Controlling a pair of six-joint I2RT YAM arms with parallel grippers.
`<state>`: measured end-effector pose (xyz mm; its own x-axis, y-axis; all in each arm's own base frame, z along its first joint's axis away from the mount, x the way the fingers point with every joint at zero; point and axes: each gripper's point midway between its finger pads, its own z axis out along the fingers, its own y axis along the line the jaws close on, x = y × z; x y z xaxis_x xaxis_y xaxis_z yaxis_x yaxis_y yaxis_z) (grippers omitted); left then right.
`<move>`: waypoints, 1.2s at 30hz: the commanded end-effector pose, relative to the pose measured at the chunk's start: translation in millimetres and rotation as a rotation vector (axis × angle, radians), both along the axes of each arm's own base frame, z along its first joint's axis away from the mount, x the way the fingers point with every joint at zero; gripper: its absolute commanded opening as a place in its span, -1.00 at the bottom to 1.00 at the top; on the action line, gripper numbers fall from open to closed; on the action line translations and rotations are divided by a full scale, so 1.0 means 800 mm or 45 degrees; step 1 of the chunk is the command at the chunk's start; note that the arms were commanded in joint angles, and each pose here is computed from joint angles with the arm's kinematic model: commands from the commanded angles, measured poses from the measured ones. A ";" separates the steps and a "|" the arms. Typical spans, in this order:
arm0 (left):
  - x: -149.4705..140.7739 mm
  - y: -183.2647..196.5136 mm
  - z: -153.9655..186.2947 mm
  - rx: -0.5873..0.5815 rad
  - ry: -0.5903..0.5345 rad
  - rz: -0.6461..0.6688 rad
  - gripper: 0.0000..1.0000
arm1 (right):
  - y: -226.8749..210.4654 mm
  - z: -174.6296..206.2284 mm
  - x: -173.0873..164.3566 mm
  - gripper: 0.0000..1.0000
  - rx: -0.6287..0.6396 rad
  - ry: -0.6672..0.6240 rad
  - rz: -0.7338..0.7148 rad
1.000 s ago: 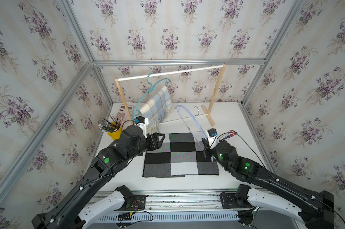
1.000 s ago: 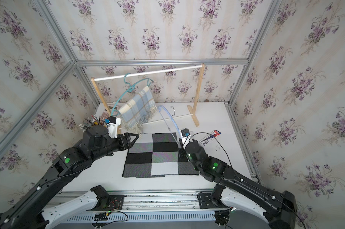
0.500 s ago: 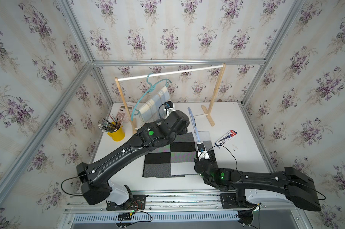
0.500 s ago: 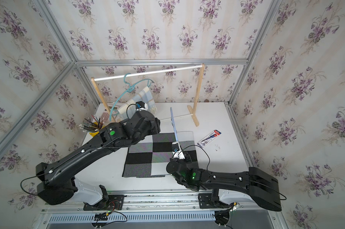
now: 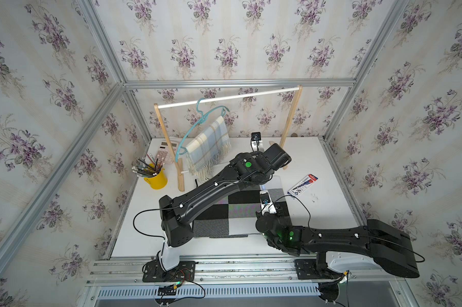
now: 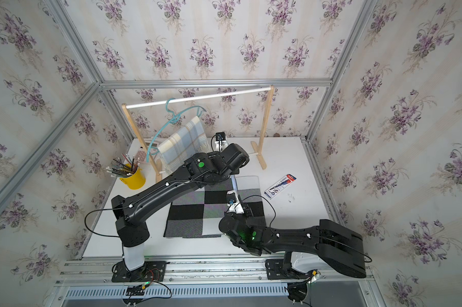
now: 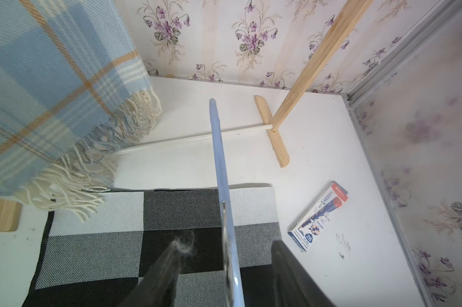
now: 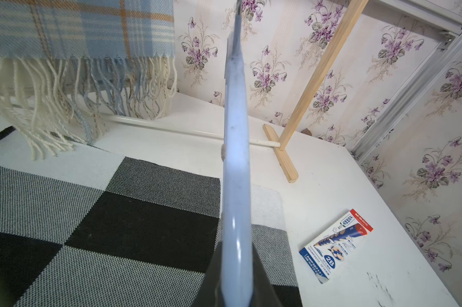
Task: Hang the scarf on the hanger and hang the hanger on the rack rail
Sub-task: Pick up the hanger from the clothesline.
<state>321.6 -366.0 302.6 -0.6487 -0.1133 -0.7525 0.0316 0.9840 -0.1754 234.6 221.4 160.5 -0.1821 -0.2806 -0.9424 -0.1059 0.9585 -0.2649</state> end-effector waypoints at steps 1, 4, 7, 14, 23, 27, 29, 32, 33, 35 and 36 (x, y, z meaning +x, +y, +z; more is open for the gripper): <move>0.003 0.009 -0.011 0.067 0.001 0.049 -0.10 | -0.003 0.009 0.003 -1.00 0.033 -0.036 -0.042; 0.006 0.006 -0.022 0.090 0.006 0.061 -0.24 | -0.002 0.009 0.003 -1.00 0.027 -0.037 -0.042; 0.009 0.005 -0.030 0.108 0.008 0.072 -0.37 | -0.001 0.009 0.004 -1.00 0.022 -0.040 -0.046; 0.014 0.006 -0.047 0.117 0.046 0.093 -0.65 | 0.000 0.011 0.005 -1.00 0.019 -0.044 -0.048; 0.016 0.016 -0.047 0.092 0.047 0.101 -1.00 | 0.001 0.015 0.001 -0.50 0.080 0.013 -0.011; 0.022 0.028 -0.035 0.099 0.032 0.089 -1.00 | 0.025 0.020 -0.018 0.72 0.150 0.142 0.245; 0.026 0.032 -0.024 0.106 0.011 0.052 -1.00 | 0.040 0.021 -0.036 0.96 0.172 0.228 0.418; 0.029 0.032 -0.004 0.102 -0.021 -0.049 -1.00 | 0.045 0.030 -0.062 0.99 0.245 0.338 0.604; 0.028 0.031 0.004 0.097 -0.033 -0.095 -1.00 | 0.040 0.034 -0.067 0.99 0.280 0.366 0.626; 0.024 0.026 0.016 0.072 -0.046 -0.208 -1.00 | 0.032 0.042 -0.072 0.99 0.358 0.406 0.645; 0.020 0.023 0.019 0.061 -0.046 -0.270 -1.00 | 0.027 0.048 -0.071 0.99 0.416 0.430 0.644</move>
<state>337.9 -331.9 302.9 -0.6566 -0.0336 -0.7535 0.0851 0.9893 -0.1183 196.7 238.4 206.4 -0.2955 -0.1220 -0.9475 -0.5026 0.8633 0.0456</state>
